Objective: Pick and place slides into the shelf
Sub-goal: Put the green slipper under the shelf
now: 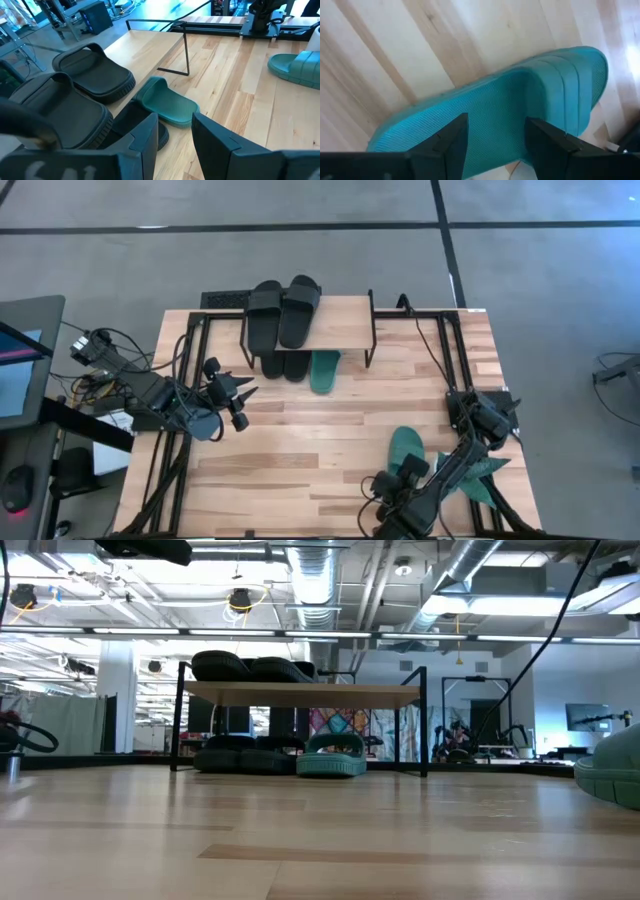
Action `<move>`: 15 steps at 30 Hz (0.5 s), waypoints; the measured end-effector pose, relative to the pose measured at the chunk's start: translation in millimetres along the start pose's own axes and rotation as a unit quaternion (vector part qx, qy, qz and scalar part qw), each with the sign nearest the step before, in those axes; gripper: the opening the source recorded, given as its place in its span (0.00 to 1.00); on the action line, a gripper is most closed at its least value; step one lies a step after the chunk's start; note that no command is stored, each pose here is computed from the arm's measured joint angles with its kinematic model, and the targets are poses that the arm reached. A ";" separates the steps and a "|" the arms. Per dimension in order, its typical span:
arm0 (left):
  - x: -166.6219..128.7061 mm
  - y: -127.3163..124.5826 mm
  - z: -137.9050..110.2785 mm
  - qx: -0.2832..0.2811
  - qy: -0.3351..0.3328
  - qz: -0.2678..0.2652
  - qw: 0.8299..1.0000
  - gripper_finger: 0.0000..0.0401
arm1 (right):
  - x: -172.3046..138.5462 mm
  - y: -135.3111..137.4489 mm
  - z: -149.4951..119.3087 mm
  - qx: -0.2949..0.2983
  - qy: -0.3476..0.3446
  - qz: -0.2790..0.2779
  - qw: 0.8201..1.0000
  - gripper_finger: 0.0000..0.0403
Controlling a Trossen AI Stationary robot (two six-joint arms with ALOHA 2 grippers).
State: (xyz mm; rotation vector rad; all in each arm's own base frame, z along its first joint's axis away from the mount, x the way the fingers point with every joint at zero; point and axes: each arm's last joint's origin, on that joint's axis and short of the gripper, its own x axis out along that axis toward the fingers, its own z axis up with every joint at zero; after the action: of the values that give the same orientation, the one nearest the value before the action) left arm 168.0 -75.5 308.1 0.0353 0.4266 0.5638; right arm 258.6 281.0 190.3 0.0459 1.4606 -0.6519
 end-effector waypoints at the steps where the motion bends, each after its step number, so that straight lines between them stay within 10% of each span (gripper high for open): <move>1: 0.0 0.0 0.0 0.000 0.000 0.000 1.000 0.27 | 0.0 -0.1 0.0 -0.001 0.000 0.000 1.000 0.44; 15: 0.0 0.6 0.2 0.006 -0.005 0.009 1.000 0.27 | -7.0 -13.5 3.5 -0.068 0.007 -0.023 0.997 0.34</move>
State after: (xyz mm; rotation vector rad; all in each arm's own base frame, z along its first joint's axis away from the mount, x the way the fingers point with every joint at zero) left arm 167.8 -75.0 308.4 0.0534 0.4199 0.5785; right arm 256.1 271.1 202.0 -0.0896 1.5210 -0.5887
